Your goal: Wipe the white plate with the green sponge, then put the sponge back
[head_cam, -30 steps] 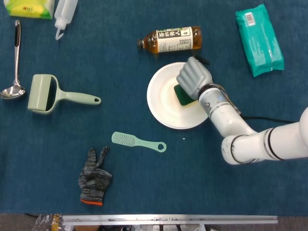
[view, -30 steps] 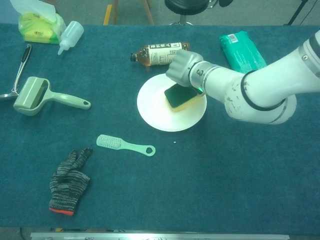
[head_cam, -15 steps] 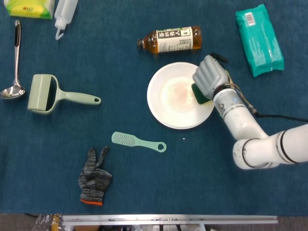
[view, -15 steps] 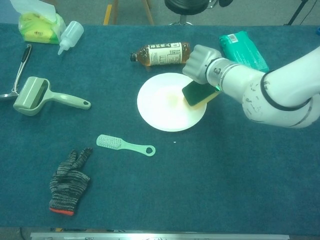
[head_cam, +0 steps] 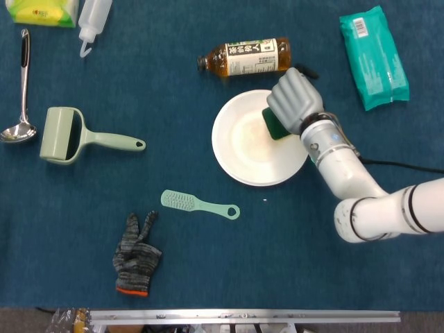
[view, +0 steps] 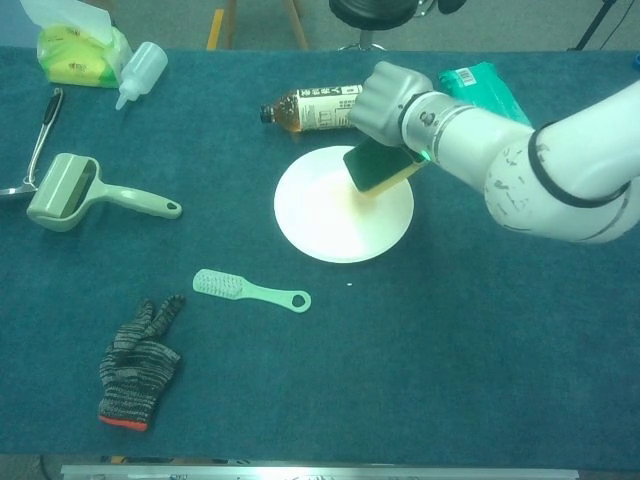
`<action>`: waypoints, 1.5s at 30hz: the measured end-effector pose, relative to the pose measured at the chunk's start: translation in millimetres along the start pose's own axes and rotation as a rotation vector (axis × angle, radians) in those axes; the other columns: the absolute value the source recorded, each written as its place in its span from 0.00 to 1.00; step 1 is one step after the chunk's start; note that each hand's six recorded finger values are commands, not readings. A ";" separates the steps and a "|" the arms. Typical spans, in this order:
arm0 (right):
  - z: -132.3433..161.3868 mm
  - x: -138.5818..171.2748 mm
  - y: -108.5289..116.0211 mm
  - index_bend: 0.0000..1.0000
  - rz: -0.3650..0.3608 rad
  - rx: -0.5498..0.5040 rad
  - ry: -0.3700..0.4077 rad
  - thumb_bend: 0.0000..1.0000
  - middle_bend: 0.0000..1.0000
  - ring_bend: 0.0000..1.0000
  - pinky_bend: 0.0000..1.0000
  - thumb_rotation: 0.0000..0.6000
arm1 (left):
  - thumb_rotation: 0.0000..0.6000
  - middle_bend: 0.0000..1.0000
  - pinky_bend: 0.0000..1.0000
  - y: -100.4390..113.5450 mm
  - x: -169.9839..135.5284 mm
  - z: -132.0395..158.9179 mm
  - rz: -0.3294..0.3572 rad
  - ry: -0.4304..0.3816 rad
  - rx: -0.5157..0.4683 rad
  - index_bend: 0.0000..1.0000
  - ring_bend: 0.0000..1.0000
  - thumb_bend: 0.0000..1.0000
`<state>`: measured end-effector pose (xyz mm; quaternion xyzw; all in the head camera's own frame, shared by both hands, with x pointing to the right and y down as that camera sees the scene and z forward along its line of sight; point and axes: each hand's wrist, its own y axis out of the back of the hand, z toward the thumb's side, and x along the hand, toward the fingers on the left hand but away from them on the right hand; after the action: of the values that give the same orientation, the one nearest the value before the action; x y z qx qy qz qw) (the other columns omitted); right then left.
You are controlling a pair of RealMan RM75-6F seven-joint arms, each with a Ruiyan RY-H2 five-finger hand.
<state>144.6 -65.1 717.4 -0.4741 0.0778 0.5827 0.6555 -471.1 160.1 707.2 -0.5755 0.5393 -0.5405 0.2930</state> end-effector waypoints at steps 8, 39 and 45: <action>21.8 -18.5 1.0 0.52 -0.006 0.005 0.051 0.13 0.61 0.48 0.46 1.00 | 1.00 0.29 0.34 4.1 -0.3 -3.0 0.011 0.007 -0.004 0.30 0.18 0.23; -22.9 41.3 -33.6 0.52 -0.034 -0.050 -0.007 0.13 0.61 0.48 0.46 1.00 | 1.00 0.29 0.34 3.2 5.1 5.9 0.001 -0.007 0.004 0.30 0.18 0.23; -36.3 74.1 -57.7 0.52 -0.052 -0.104 -0.038 0.13 0.61 0.48 0.46 1.00 | 1.00 0.29 0.34 2.2 7.5 10.9 -0.002 -0.016 0.009 0.30 0.18 0.23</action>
<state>232.2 -32.4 680.0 -0.4981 0.0224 0.5775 0.6464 -462.8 149.9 704.8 -0.5792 0.5337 -0.5386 0.2993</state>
